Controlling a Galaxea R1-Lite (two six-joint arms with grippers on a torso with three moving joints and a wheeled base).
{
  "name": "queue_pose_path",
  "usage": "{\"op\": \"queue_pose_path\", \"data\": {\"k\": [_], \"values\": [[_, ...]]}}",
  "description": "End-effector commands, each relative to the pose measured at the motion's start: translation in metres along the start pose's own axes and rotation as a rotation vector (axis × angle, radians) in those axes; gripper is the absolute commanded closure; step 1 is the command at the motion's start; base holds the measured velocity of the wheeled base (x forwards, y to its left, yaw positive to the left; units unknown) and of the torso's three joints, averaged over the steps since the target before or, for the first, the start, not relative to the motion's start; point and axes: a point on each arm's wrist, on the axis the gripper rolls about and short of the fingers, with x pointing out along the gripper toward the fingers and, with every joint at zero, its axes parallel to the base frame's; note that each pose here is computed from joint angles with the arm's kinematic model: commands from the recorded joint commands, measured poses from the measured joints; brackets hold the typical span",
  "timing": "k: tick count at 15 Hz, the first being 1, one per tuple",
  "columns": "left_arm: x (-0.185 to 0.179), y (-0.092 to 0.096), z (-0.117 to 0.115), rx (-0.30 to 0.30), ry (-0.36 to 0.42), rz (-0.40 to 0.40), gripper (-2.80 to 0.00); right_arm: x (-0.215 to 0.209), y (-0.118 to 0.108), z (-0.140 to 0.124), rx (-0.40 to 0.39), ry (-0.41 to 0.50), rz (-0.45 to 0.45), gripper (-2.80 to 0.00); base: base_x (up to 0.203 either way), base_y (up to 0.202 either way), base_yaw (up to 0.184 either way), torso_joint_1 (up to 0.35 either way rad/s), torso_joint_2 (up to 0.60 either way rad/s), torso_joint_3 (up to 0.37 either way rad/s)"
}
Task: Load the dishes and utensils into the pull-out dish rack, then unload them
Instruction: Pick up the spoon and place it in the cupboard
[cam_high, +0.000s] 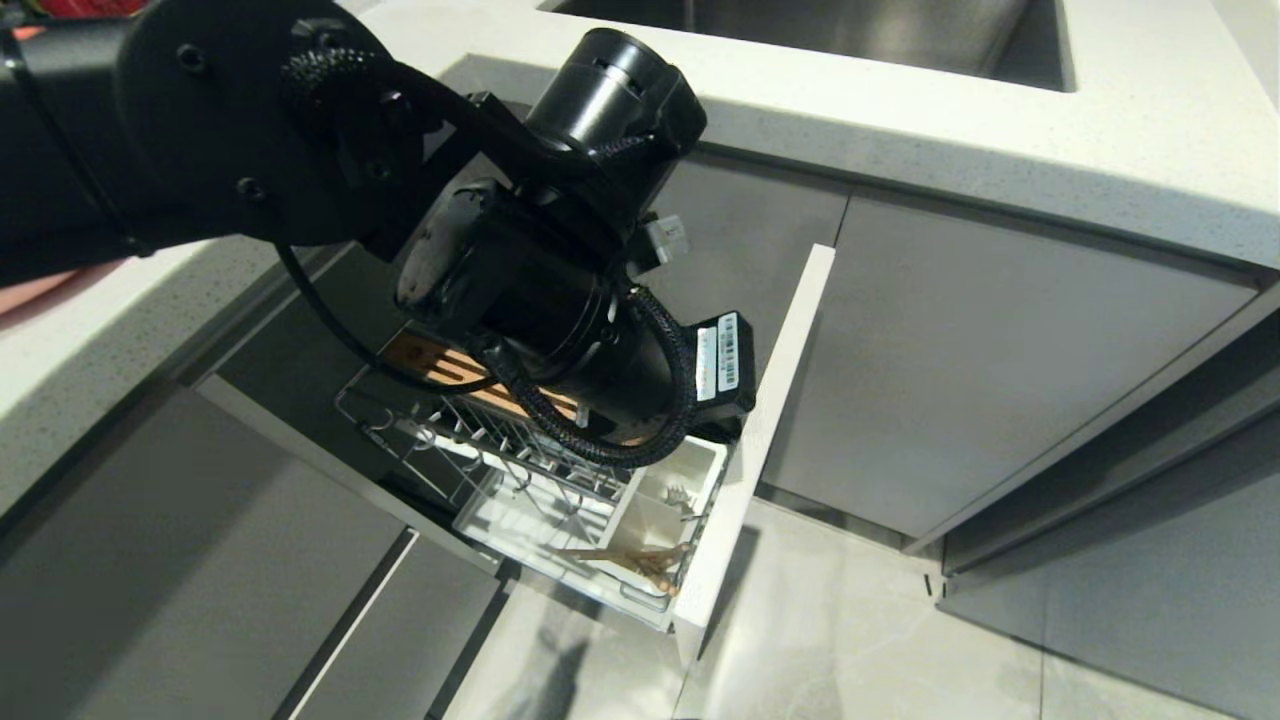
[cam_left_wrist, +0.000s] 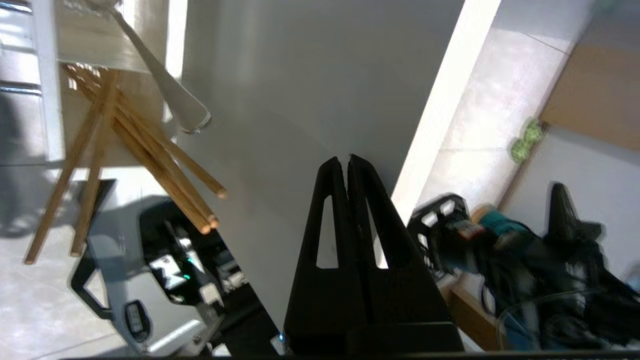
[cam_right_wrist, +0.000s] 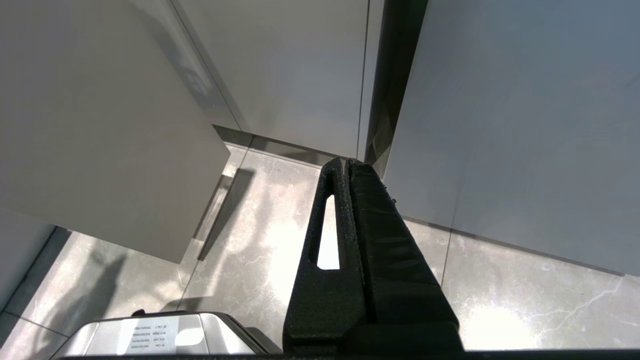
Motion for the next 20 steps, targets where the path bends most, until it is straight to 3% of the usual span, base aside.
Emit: {"op": "queue_pose_path", "data": {"k": [1, 14, 17, 20], "values": [[0.0016, -0.0012, -0.0015, -0.003, 0.021, -0.016, 0.00, -0.0003, 0.0000, 0.0000, 0.000, -0.005, 0.000, 0.00, 0.000, 0.000, 0.000, 0.000, 0.00, 0.000], [0.0053, -0.0068, -0.0059, -0.001, 0.045, -0.031, 0.00, -0.0003, 0.0000, 0.0000, 0.001, -0.005, 0.000, 0.00, 0.000, 0.000, 0.000, 0.000, 0.00, 0.000], [0.0053, -0.0052, -0.0048, -0.002, 0.022, 0.000, 0.00, -0.0003, 0.0000, 0.0000, 0.001, -0.005, 0.000, 0.00, 0.000, 0.000, 0.000, 0.000, 0.00, 0.000], [0.0088, -0.0020, -0.0026, -0.002, -0.032, 0.088, 0.00, -0.0003, 0.0000, 0.0000, 0.001, -0.005, 0.000, 0.00, 0.000, 0.000, 0.000, 0.000, 0.00, 0.000]]}}
